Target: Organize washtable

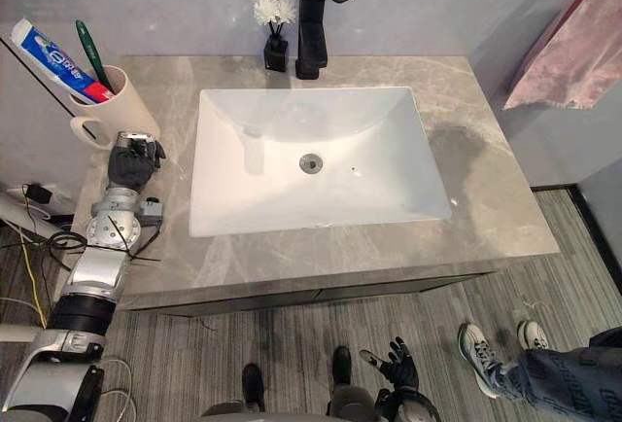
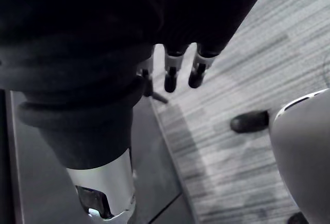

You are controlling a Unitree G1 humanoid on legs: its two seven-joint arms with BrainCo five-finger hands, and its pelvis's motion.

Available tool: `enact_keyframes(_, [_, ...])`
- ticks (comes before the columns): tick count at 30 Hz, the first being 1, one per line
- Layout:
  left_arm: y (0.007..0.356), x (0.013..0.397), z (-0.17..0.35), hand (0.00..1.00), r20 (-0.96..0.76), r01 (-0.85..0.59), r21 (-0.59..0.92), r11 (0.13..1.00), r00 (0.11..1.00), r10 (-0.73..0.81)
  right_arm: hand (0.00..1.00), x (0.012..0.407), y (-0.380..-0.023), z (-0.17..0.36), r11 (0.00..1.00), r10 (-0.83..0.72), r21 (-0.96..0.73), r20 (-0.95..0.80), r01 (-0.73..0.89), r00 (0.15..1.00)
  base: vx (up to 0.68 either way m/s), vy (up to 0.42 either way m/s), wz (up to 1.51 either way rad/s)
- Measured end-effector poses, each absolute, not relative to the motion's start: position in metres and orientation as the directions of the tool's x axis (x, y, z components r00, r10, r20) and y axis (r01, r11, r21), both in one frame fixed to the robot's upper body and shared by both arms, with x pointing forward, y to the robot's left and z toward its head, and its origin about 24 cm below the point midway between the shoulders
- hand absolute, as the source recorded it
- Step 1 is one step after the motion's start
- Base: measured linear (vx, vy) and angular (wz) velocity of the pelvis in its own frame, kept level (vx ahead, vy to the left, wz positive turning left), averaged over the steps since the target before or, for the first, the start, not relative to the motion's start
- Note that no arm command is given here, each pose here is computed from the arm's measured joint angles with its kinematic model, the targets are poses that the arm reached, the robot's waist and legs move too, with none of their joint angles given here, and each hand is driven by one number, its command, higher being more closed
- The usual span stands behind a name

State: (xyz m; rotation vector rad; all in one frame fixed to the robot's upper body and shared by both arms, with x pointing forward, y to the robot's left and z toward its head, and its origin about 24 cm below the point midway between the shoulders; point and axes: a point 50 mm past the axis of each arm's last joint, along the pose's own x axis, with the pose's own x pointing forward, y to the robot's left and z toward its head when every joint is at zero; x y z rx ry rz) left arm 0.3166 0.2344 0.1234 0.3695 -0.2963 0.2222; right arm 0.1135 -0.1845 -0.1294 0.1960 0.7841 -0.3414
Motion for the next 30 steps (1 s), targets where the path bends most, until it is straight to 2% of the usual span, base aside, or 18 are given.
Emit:
enact_keyframes(4, [0.201, 0.301, 0.113, 1.00, 0.323, -0.169, 0.198, 0.965, 0.941, 0.099, 0.00, 0.115, -0.183, -0.131, 0.929, -0.221, 0.048, -0.725, 0.368, 0.653, -0.01, -0.025, 0.17])
enact_keyframes(10, [0.181, 0.290, 0.130, 1.00, 0.409, -0.108, 0.101, 0.989, 0.911, 0.057, 0.00, 0.121, -0.181, -0.131, 0.935, -0.206, 0.054, -0.721, 0.350, 0.662, -0.05, -0.026, 0.14])
enact_keyframes(15, [0.170, 0.265, 0.143, 1.00, 0.502, -0.062, -0.032, 0.998, 0.862, 0.070, 0.00, 0.114, -0.181, -0.138, 0.941, -0.195, 0.037, -0.756, 0.338, 0.625, -0.02, -0.005, 0.36])
enact_keyframes(20, [0.197, 0.239, 0.137, 1.00, 0.502, -0.192, -0.141, 0.971, 0.832, 0.237, 0.00, 0.110, -0.180, -0.141, 0.939, -0.190, 0.041, -0.768, 0.343, 0.611, -0.02, 0.012, 0.31])
enact_keyframes(25, [0.243, 0.196, 0.094, 1.00, 0.321, -0.433, -0.199, 0.879, 0.819, 0.476, 0.00, 0.107, -0.177, -0.142, 0.933, -0.187, 0.052, -0.774, 0.355, 0.604, -0.05, -0.023, 0.21])
enact_keyframes(30, [0.261, 0.170, 0.036, 1.00, 0.060, -0.584, -0.211, 0.783, 0.792, 0.607, 0.00, 0.105, -0.172, -0.142, 0.937, -0.177, 0.053, -0.782, 0.346, 0.598, 0.00, -0.028, 0.28])
